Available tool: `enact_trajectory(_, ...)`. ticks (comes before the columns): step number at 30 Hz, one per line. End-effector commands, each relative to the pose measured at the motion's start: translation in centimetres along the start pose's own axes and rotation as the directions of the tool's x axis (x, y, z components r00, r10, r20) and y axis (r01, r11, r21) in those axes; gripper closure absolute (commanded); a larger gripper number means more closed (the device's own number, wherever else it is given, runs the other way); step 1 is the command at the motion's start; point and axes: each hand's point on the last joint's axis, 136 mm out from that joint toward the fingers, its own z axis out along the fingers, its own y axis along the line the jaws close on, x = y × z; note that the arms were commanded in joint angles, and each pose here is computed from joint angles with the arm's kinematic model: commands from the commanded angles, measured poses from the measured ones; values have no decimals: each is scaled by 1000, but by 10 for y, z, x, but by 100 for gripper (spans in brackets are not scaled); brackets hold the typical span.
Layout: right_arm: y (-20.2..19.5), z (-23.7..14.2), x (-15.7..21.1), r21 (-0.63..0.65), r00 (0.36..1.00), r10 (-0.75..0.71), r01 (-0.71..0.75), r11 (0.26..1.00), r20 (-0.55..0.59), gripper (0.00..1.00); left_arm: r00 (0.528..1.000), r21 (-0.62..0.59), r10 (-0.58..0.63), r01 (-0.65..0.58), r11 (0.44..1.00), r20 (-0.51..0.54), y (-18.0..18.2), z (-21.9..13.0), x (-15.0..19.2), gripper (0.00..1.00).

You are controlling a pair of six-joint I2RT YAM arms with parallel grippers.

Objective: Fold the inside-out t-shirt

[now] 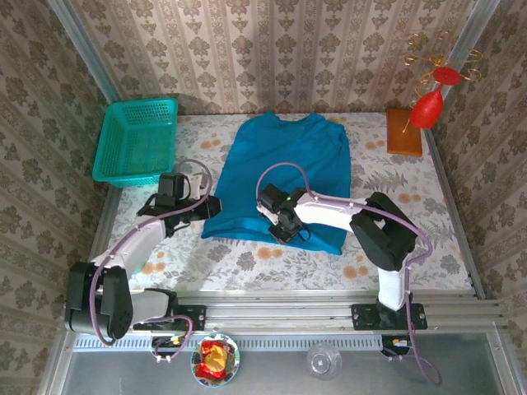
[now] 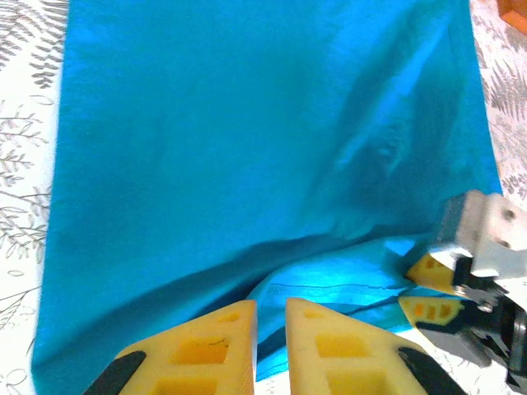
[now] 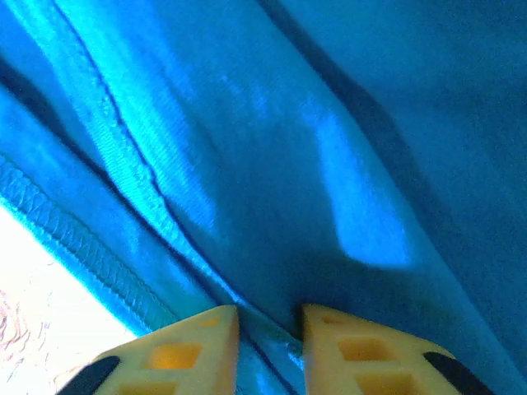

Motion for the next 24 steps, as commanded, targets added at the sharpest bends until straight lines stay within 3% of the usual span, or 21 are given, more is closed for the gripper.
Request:
enact_trajectory(1, -5, -3, -5, 25, 1000, -15, 15, 1000, -8, 79, 997, 49, 75, -75, 996, 1, -15, 1, -4, 82)
enact_trajectory(8, -10, -28, -17, 9, 996, 30, -31, 999, 83, 100, 994, 48, 113, -112, 993, -13, -20, 10, -1, 83)
enact_trajectory(14, -11, -53, -21, -95, 984, 113, -100, 990, 139, 100, 970, 40, 242, -241, 970, -27, -34, 21, 1, 80)
enact_trajectory(17, -10, -66, -22, -188, 972, 176, -145, 971, 156, 100, 921, 32, 389, -389, 921, -11, -48, 30, 4, 76)
enact_trajectory(20, -7, -79, -24, -303, 959, 239, -184, 935, 155, 100, 845, 46, 534, -535, 844, 32, -70, 42, 9, 64)
enact_trajectory(24, -5, -91, -27, -418, 940, 307, -222, 881, 149, 100, 658, 37, 746, -752, 658, 106, -99, 56, 18, 49)
